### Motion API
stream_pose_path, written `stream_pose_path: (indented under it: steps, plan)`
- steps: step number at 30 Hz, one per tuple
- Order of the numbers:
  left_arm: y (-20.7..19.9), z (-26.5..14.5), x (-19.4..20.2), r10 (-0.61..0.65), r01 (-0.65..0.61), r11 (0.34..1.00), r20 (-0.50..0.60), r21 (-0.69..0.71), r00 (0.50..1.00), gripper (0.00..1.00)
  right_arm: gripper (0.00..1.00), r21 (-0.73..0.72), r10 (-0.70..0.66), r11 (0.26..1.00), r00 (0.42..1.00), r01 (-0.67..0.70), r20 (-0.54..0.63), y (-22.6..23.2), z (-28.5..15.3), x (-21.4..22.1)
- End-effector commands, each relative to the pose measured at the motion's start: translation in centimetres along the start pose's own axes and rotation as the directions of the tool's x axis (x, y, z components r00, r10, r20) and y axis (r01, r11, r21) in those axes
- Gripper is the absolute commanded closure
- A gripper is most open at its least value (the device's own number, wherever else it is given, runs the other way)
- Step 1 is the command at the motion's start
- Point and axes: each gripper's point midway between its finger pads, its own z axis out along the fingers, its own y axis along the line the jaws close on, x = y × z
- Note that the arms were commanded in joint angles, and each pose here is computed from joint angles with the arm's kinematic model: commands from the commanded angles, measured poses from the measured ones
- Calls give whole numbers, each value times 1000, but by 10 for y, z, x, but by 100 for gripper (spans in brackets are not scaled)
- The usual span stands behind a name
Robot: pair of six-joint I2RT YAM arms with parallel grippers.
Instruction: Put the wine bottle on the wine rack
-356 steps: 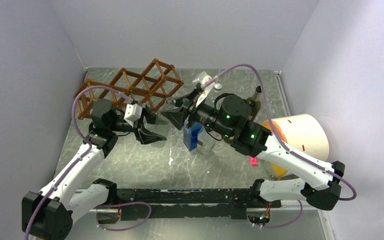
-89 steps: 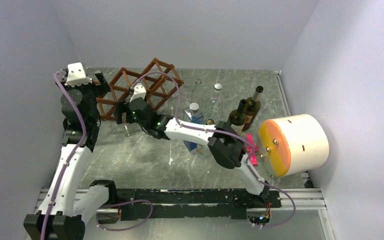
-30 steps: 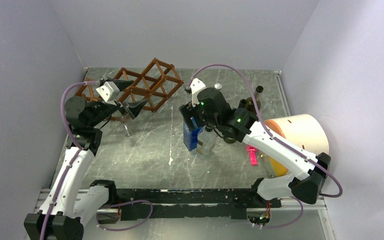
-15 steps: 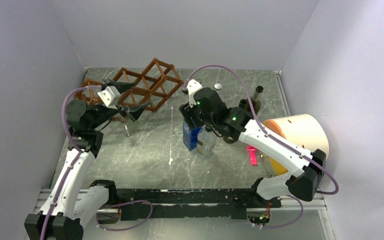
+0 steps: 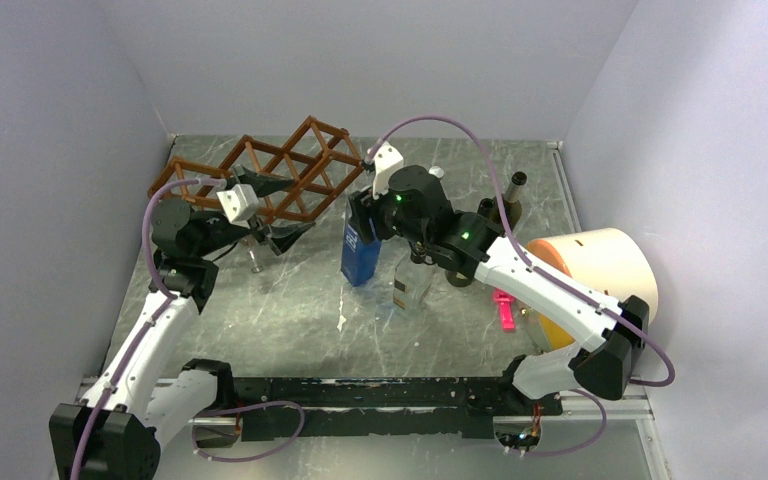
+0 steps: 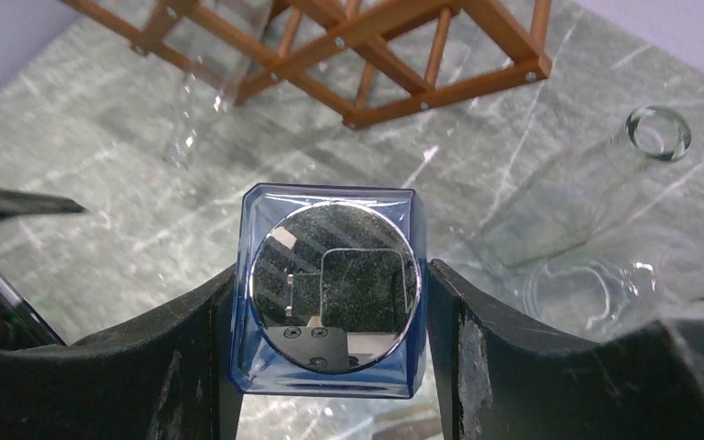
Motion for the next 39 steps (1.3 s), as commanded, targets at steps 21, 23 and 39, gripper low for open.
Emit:
stream_pose_path:
  steps: [21, 23, 39]
  plan:
    - [-25, 37, 32, -40, 43, 995, -41, 92, 998, 5, 100, -225, 321, 946, 791, -235, 521, 22, -63, -191]
    - [-28, 39, 34, -41, 46, 994, -52, 104, 998, 5, 100, -236, 331, 942, 785, -239, 524, 24, -64, -193]
    - [-9, 42, 33, 15, -16, 999, -48, -30, 999, 45, 100, -282, 360, 928, 770, -242, 526, 27, -79, -191]
